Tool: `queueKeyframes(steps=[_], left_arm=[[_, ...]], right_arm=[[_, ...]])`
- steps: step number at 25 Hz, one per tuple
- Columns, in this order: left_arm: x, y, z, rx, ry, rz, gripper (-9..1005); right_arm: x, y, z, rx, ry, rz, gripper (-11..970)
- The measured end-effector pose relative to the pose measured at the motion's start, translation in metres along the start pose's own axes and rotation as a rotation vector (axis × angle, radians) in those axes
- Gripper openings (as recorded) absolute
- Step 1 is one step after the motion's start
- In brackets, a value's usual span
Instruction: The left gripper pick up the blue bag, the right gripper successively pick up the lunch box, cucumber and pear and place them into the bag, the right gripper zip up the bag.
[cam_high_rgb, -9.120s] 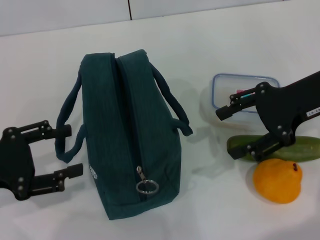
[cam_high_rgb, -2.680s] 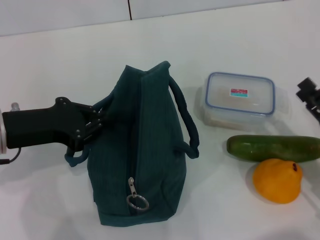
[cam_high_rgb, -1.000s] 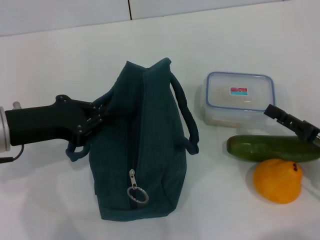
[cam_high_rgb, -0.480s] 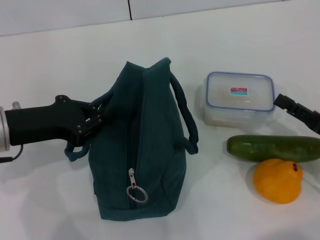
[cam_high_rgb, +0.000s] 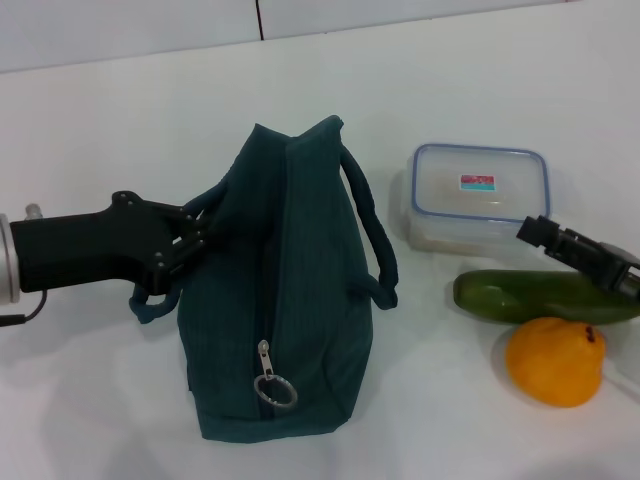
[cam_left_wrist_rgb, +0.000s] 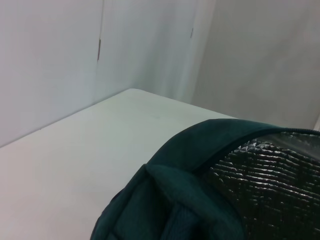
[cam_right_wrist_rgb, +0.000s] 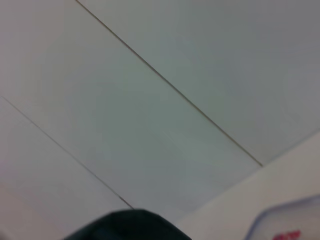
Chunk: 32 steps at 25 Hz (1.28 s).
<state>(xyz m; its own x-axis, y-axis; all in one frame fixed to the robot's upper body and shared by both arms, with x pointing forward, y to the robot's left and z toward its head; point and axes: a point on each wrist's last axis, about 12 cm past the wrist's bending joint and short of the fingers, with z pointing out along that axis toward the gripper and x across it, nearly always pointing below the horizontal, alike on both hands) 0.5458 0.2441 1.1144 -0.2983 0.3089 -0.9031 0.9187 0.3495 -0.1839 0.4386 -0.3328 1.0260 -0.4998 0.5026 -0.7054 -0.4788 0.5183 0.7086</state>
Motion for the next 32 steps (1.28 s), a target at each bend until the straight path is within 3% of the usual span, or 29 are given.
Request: queueKeyframes(steps=[15, 32], left_arm=[[-0.003, 0.001, 0.002, 0.006, -0.002, 0.007, 52], [-0.005, 0.003, 0.000, -0.001, 0.005, 0.017, 53]], right_arm=[[-0.003, -0.007, 0.017, 0.031, 0.048, 0.018, 750], [-0.028, -0.016, 0.029, 0.079, 0.050, 0.000, 749]])
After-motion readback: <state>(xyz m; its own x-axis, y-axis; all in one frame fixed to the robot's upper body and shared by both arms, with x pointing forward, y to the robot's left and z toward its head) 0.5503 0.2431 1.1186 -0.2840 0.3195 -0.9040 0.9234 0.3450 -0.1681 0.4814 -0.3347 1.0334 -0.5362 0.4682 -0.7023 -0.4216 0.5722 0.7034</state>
